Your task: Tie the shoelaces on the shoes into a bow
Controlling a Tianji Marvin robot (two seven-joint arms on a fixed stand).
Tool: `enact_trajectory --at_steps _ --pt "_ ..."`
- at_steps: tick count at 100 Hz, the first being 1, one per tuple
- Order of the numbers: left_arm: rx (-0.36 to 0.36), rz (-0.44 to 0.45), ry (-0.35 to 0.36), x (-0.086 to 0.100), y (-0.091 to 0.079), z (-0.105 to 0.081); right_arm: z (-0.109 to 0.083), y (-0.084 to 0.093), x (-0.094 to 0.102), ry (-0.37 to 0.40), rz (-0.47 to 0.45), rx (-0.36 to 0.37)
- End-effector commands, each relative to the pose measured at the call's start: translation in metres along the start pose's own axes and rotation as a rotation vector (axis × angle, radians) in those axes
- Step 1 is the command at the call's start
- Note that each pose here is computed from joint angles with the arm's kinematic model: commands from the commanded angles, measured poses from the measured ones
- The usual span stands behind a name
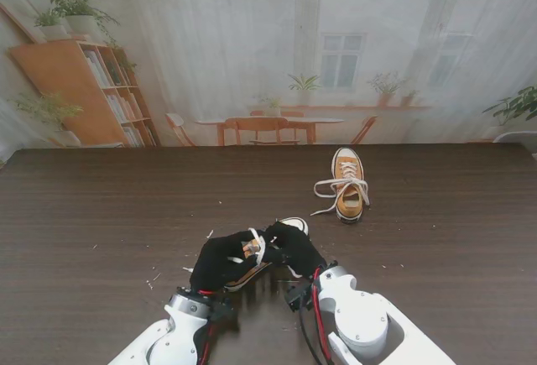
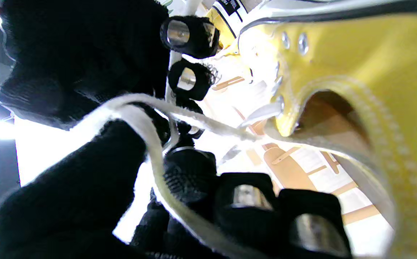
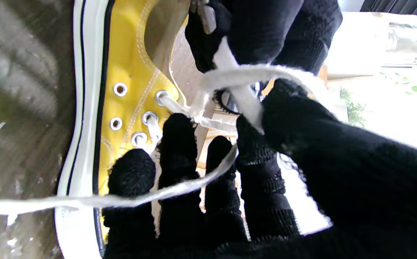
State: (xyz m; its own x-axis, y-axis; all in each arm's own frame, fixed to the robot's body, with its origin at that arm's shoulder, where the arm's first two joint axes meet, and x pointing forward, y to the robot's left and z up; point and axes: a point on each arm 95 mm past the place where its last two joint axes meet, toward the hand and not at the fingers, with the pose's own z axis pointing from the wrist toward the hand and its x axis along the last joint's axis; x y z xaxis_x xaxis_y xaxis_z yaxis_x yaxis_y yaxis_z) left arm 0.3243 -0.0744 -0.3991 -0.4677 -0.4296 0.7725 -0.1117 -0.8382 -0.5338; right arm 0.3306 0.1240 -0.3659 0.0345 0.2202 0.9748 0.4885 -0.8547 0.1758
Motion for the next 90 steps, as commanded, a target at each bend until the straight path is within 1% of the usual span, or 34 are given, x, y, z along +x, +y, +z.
enact_trajectory --at_steps 1,19,33,54,75,90 --pt "0.004 -0.01 0.003 0.0021 -0.0001 0.0023 -0.001 0.0005 -0.0023 -0.001 -0.008 0.021" --pt "0.022 -0.056 -0.013 0.0024 0.0003 0.0044 -0.0021 0.0001 -0.0022 0.009 -0.021 0.061" --pt "0.034 -0.074 -0.015 0.003 0.0006 0.0053 -0.0026 -0.0001 -0.0027 0.012 -0.039 0.075" --pt "0.048 -0.118 -0.037 0.0043 0.003 0.0052 -0.0031 -0.001 -0.0052 0.005 -0.049 0.095" --pt "0.057 -0.143 -0.055 0.0044 0.0031 0.0037 -0.0036 -0.0017 -0.0061 0.0 -0.048 0.095" --pt "0.047 -0.138 -0.07 0.0013 0.0013 0.0017 -0.0041 -0.0021 -0.0064 -0.002 -0.047 0.097"
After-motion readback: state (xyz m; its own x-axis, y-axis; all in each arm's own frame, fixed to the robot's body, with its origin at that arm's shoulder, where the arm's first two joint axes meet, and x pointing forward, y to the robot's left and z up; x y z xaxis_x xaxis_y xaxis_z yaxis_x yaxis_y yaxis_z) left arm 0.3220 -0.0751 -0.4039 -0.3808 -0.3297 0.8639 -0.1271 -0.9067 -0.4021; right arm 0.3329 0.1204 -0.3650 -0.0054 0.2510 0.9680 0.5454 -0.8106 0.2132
